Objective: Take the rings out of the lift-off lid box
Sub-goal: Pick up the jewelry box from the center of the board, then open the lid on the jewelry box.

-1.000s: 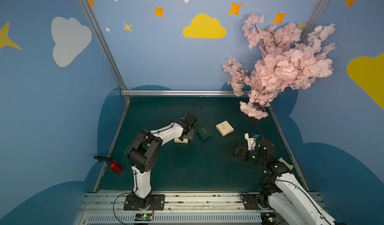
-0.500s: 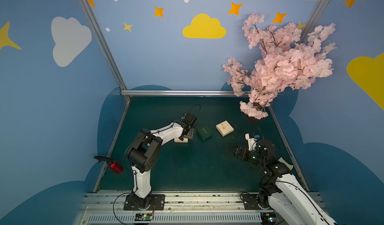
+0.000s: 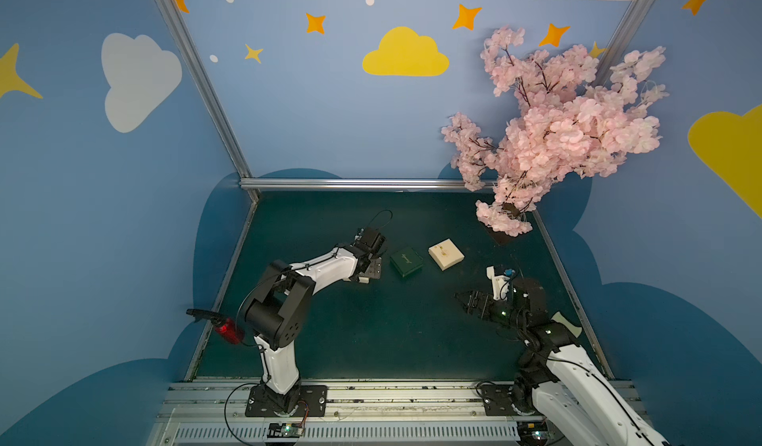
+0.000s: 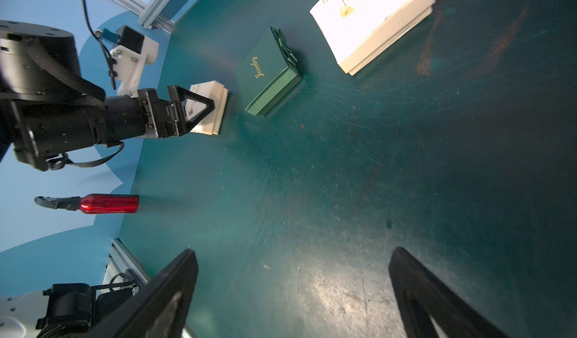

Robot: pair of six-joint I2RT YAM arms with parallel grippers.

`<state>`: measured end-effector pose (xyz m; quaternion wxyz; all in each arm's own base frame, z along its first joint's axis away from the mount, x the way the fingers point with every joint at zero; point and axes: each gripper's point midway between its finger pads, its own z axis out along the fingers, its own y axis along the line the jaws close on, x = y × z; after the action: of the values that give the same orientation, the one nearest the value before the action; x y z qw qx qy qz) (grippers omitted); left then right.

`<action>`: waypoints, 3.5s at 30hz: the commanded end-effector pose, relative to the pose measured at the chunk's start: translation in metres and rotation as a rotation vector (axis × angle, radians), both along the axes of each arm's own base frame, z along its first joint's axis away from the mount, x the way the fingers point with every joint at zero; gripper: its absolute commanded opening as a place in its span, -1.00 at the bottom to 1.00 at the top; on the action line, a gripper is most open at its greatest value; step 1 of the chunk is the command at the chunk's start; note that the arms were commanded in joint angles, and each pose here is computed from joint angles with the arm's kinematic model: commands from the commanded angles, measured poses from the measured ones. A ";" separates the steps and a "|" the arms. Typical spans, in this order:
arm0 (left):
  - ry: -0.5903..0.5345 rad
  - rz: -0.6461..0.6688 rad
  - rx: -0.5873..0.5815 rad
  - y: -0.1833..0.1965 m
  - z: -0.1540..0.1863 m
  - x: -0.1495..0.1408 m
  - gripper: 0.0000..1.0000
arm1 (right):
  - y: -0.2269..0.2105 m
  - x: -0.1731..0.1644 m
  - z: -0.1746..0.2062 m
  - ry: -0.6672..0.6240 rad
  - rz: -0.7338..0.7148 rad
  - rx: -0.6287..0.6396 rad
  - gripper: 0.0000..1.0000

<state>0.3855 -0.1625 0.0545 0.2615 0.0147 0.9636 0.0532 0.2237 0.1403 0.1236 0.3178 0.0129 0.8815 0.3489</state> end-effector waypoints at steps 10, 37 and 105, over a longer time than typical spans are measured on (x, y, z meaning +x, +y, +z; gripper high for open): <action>-0.022 0.020 -0.009 0.008 0.005 0.007 0.99 | -0.003 -0.003 -0.008 0.019 -0.012 -0.017 0.94; 0.041 0.006 -0.063 0.011 -0.016 0.009 0.99 | -0.008 -0.003 -0.009 0.034 -0.043 -0.032 0.94; 0.147 -0.182 -0.703 -0.113 0.008 -0.058 0.68 | 0.128 0.001 -0.038 0.212 0.204 0.154 0.31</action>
<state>0.3290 -0.2702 0.0635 0.1883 0.0120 0.9362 -0.2964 0.2144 0.2533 0.0624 0.1641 -0.0015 0.8966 0.4112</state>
